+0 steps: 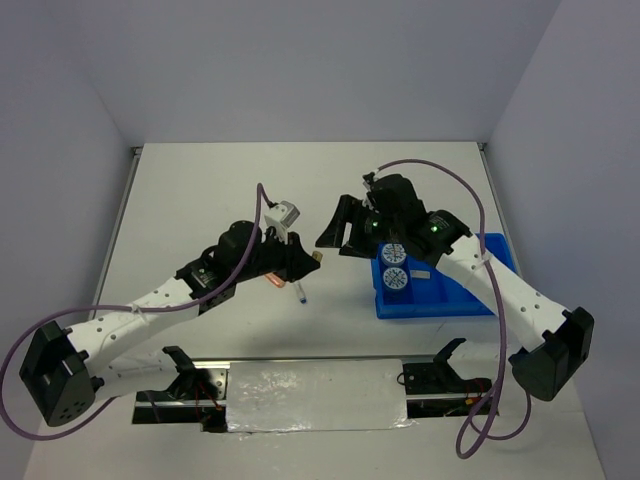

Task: Sort the stationery into containers
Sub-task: Pick up the stationery from the center of the board, then place the stationery in the storage box.

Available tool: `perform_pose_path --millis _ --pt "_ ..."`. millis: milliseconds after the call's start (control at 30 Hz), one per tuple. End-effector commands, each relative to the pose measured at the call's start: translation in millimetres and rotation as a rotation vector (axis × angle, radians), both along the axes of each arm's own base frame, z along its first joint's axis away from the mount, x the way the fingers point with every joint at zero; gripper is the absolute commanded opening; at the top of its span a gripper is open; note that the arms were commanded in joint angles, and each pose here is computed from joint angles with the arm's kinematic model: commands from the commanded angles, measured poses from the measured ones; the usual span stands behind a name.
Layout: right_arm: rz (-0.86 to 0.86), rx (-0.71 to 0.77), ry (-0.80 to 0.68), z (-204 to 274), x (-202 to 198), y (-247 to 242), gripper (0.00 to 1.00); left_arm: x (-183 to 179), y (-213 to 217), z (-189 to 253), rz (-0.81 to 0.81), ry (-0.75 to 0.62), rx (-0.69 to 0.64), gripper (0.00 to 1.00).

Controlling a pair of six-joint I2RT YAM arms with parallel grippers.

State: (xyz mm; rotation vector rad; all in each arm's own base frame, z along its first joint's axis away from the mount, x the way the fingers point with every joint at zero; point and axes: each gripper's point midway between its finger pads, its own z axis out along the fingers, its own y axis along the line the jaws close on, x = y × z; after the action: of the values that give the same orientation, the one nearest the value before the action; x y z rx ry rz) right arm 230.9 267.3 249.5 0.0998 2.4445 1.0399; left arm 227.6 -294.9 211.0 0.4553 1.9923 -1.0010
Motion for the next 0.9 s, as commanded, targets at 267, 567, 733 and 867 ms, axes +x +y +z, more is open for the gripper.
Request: perform_pose_path --millis 267,567,733,867 --pt "0.011 -0.009 0.010 -9.8 -7.6 20.5 0.67 -1.8 -17.2 44.6 -0.135 -0.190 -0.057 0.00" --pt "0.034 -0.010 0.005 -15.6 -2.8 29.3 0.55 -6.2 -21.8 52.1 -0.167 -0.202 -0.091 0.07" --pt "0.049 0.014 0.010 -18.6 -4.4 33.4 0.00 -3.9 -21.0 51.3 -0.157 -0.201 -0.081 0.18" --pt "0.009 -0.019 -0.035 -9.4 3.6 19.0 0.00 10.0 -13.0 38.6 -0.063 -0.154 -0.015 0.87"
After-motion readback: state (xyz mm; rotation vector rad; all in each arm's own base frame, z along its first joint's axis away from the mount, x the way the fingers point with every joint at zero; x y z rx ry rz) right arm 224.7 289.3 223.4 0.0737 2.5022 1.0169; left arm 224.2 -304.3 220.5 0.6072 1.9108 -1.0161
